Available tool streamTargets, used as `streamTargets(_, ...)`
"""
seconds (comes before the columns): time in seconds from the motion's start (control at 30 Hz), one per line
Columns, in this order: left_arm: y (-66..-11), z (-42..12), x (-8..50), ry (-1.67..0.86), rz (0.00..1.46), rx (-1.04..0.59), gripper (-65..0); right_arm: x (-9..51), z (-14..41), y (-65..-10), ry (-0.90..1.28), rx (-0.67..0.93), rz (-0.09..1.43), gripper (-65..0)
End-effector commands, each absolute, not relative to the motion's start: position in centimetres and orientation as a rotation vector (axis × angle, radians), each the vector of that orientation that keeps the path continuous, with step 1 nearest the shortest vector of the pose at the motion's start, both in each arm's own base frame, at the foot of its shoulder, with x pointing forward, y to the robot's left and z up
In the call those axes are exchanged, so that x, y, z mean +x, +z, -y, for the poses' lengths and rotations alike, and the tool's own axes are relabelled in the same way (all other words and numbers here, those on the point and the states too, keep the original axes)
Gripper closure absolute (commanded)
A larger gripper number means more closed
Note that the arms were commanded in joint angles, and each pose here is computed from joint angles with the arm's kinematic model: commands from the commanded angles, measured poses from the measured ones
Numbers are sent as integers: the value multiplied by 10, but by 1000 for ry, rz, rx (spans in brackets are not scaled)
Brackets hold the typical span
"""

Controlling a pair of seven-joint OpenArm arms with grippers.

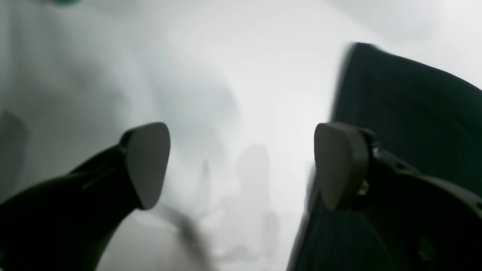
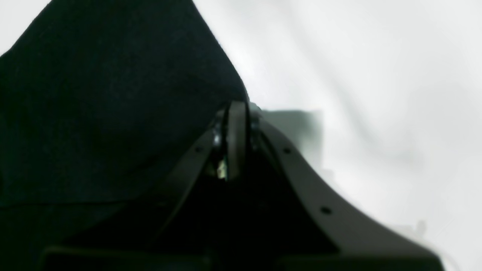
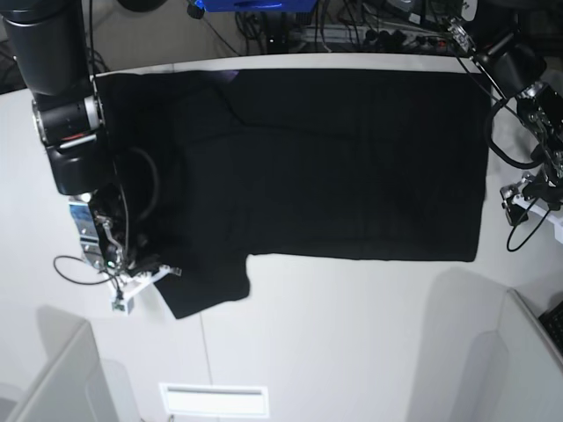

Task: Fold the T-shirt properly
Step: 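Reach the left gripper to the opposite hem corner and grasp it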

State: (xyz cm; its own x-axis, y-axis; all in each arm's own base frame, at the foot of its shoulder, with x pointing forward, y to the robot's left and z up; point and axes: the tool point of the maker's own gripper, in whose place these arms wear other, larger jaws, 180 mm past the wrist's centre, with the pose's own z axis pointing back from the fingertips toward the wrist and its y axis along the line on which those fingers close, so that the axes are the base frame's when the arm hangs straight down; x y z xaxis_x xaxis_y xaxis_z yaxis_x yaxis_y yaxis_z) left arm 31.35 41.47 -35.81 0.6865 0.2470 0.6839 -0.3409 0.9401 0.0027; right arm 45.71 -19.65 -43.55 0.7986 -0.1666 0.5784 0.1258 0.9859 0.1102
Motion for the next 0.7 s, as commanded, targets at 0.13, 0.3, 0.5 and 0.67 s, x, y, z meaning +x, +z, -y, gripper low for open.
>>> streamTargets(0.13,-359,-387,373,213,807,65,-579,474,199,-415,-158,73,675,0)
streamTargets(0.3,-379,-373,390,209,799,10,-579,472,200,-417,-158,70,669,0)
streamTargets(0.5,-388,-355,415,211,801,-46,-579,474,200,-415,-157,71,676,0)
streamTargets(0.67,-394,-351,422,221,810,-65,-579,471,201,-419,-157,68,666,0)
